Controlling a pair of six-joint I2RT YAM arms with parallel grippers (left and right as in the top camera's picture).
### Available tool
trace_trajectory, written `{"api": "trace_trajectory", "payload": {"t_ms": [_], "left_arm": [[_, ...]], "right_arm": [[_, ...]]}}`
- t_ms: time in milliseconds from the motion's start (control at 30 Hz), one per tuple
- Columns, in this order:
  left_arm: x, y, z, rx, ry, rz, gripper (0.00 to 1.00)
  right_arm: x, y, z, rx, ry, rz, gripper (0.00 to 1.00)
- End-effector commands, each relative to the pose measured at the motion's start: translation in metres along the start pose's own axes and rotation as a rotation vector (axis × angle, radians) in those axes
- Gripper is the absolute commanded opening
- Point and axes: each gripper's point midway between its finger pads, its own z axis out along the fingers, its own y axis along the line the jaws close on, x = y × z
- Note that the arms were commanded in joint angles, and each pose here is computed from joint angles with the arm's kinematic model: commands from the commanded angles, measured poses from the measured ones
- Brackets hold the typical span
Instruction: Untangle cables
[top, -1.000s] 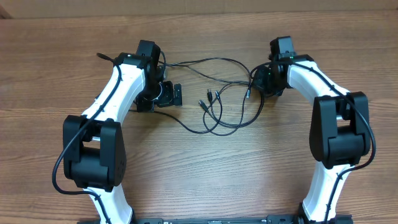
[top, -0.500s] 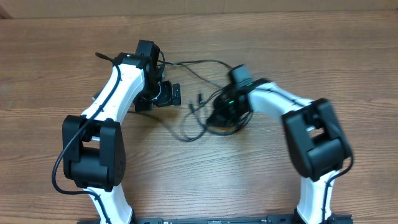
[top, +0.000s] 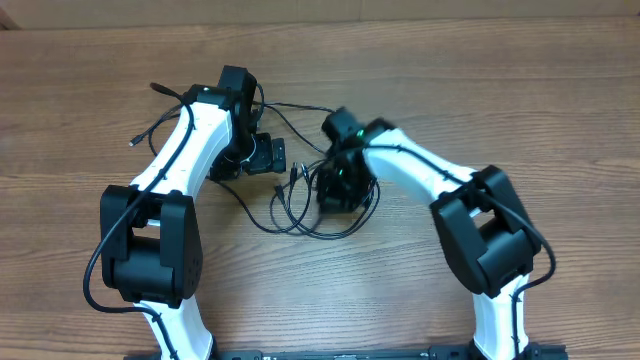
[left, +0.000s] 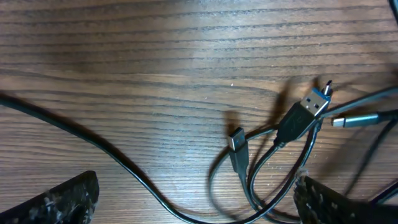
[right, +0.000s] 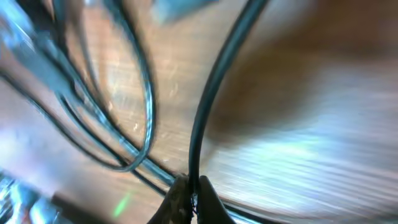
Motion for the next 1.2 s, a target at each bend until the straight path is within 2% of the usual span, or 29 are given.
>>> {"api": "trace_trajectory", "payload": {"t_ms": [0,100,200,300,500,633,767,1067,1167], "left_arm": [[0.000,-0.006,-0.007,0.042,-0.003,0.012,0.95],[0.001,-0.010,-0.007,0.059,0.001,0.015,0.89],[0.000,-0.014,-0.007,0.078,-0.001,0.016,0.72],[0.001,-0.016,-0.007,0.089,0.002,0.017,0.65],[0.001,-0.016,-0.007,0.089,0.002,0.017,0.63],[0.001,-0.016,-0.007,0.089,0.002,0.017,0.64],[0.000,-0.016,-0.007,0.089,0.002,0.017,0.64],[0.000,-0.015,-0.007,0.088,0.002,0.017,0.65],[0.001,-0.015,-0.007,0.088,0.002,0.017,0.65]], "right_arm": [[-0.051,-0.039,-0.049,0.090,-0.191,0.063,0.04],[-0.063,-0.061,-0.052,0.083,-0.207,0.138,0.04],[-0.069,-0.078,-0.050,0.077,-0.223,0.202,0.04],[-0.070,-0.092,-0.042,0.077,-0.229,0.229,0.04],[-0.052,-0.111,-0.015,0.105,-0.202,0.395,0.04],[-0.030,-0.104,0.005,0.108,-0.145,0.409,0.08],[-0.010,-0.077,0.022,0.059,-0.077,0.347,0.07],[0.025,-0.016,0.051,0.015,-0.028,0.155,0.09],[0.033,-0.006,0.052,-0.003,-0.004,0.112,0.04]]}}
